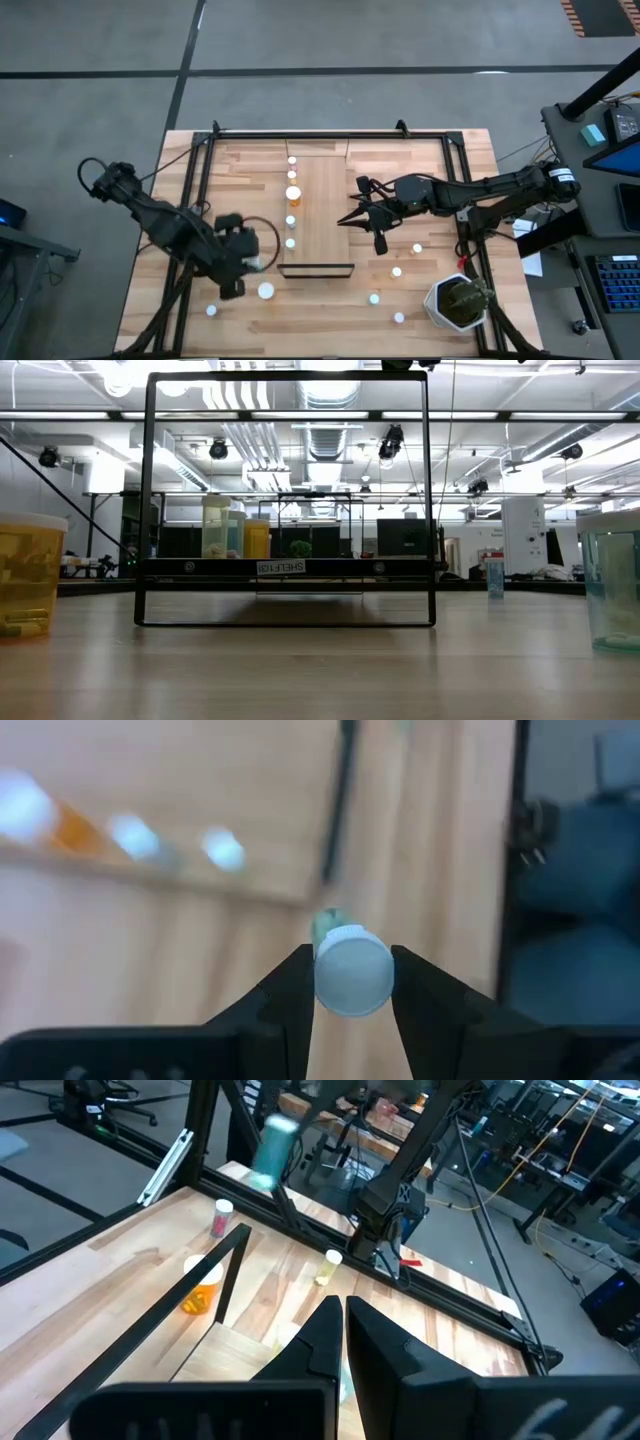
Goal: Pick and place medicine bottles onto shelf by color
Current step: Put the green pill bottle on the shelf aligned with other green pill bottle, then put the big orange pill bottle on the shelf aligned with the other orange pill bottles
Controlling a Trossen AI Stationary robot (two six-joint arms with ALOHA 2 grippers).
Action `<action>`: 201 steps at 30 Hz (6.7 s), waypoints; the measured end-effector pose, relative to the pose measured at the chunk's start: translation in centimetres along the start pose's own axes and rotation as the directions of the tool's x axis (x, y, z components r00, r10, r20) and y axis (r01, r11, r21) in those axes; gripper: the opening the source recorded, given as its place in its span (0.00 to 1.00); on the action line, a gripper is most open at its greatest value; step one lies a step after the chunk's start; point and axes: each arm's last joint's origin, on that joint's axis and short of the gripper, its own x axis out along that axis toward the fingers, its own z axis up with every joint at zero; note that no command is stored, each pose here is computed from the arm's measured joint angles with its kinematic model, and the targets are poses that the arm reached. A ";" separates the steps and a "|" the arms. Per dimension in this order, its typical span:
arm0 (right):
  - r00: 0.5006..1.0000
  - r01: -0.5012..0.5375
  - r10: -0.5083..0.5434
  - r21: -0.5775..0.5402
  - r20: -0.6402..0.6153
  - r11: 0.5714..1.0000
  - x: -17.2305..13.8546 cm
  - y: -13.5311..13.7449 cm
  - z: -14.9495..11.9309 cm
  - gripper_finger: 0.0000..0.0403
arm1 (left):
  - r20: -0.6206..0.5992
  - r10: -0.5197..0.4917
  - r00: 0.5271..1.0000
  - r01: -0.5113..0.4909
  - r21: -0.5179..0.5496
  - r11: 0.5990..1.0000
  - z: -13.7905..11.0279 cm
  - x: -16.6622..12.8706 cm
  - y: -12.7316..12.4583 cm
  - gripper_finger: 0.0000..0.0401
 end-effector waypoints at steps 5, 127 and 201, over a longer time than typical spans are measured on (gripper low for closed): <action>0.999 0.022 -0.022 0.001 -0.025 1.000 -0.2 0.0 -0.1 0.02 | 0.099 0.098 0.990 -0.106 0.076 0.991 2.8 -0.5 2.9 0.24; 0.947 0.234 -0.163 0.248 -0.275 0.940 1.1 -3.4 -5.0 0.02 | 0.385 -0.101 0.918 -0.070 0.406 0.911 3.3 8.7 5.1 0.42; 0.897 0.043 0.150 0.421 -0.415 0.906 10.0 -7.6 -7.6 0.02 | 0.850 -0.268 0.453 -0.165 0.375 0.912 -5.5 5.2 9.7 0.42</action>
